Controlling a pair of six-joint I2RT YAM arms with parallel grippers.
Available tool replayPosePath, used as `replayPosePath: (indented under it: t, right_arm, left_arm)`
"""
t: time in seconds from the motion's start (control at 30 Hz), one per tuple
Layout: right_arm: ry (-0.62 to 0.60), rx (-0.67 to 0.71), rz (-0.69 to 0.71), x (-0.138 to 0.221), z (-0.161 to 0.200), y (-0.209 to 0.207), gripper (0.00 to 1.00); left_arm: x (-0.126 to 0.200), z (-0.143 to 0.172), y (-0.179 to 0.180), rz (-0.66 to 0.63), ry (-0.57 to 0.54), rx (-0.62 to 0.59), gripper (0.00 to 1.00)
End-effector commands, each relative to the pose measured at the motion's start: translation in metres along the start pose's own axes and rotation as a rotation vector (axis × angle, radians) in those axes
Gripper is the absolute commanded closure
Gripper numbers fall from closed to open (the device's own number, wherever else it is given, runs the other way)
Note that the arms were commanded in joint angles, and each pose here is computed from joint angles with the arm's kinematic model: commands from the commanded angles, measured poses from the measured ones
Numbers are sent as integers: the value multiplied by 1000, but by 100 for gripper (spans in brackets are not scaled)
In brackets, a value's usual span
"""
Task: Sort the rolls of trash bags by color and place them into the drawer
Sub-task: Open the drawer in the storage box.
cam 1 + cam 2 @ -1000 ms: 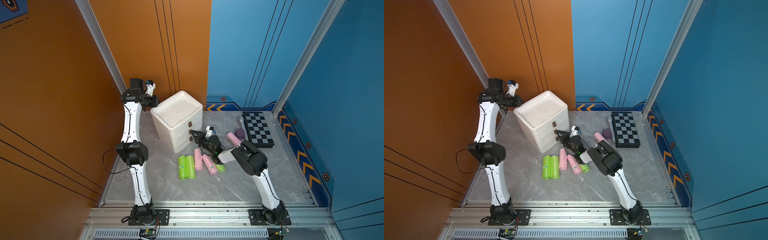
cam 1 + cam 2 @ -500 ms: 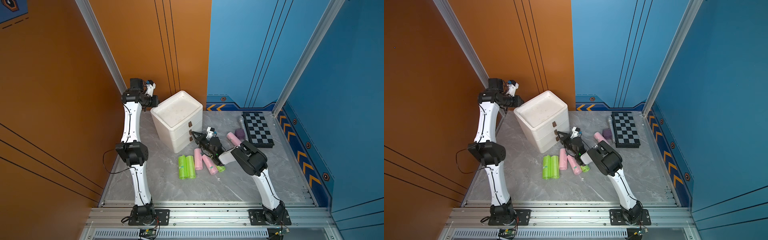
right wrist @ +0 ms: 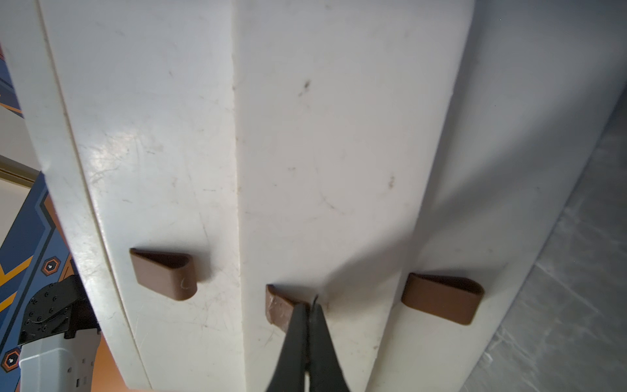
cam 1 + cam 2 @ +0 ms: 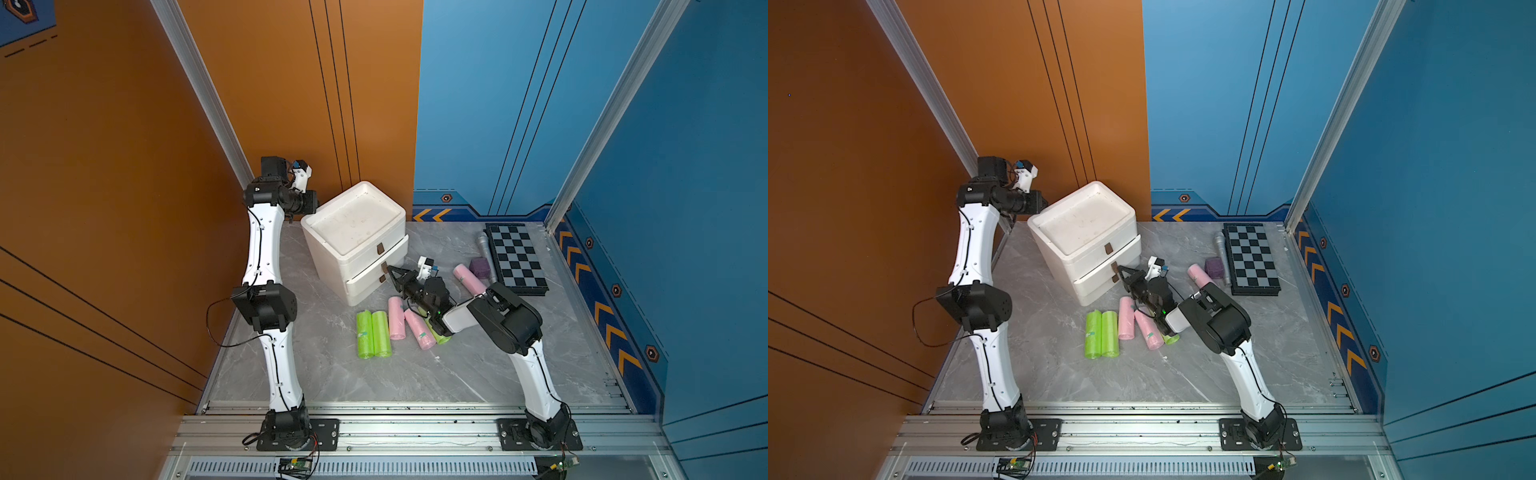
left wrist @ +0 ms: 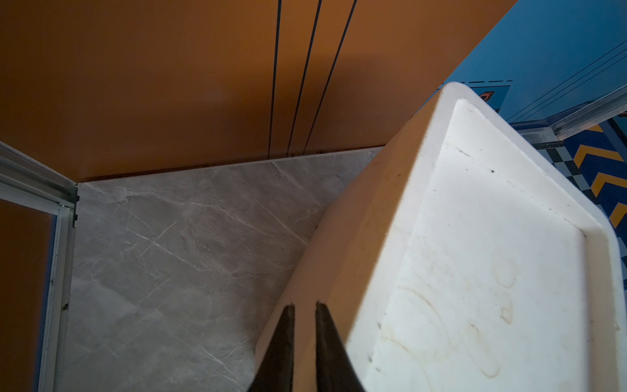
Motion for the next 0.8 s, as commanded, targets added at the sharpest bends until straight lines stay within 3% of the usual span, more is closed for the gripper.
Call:
replayPosePath:
  t: [0.0, 0.77]
  right_arm:
    - [-2, 4, -11, 10, -2, 8, 100]
    - [10, -2, 38, 71, -2, 7, 100]
  left_arm:
    - [-12, 25, -12, 47, 159, 48, 85]
    - [-9, 24, -13, 47, 156, 50, 85]
Point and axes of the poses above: each gripper's point midway between its finger pads, its own x axis back along the fingers, its own y axis along the line the jaws close on, z = x × y, the point moved 10 cm from there along x, back along the fingers, and after that the axes turned 3 degrees about x, right-handed, at the moved point
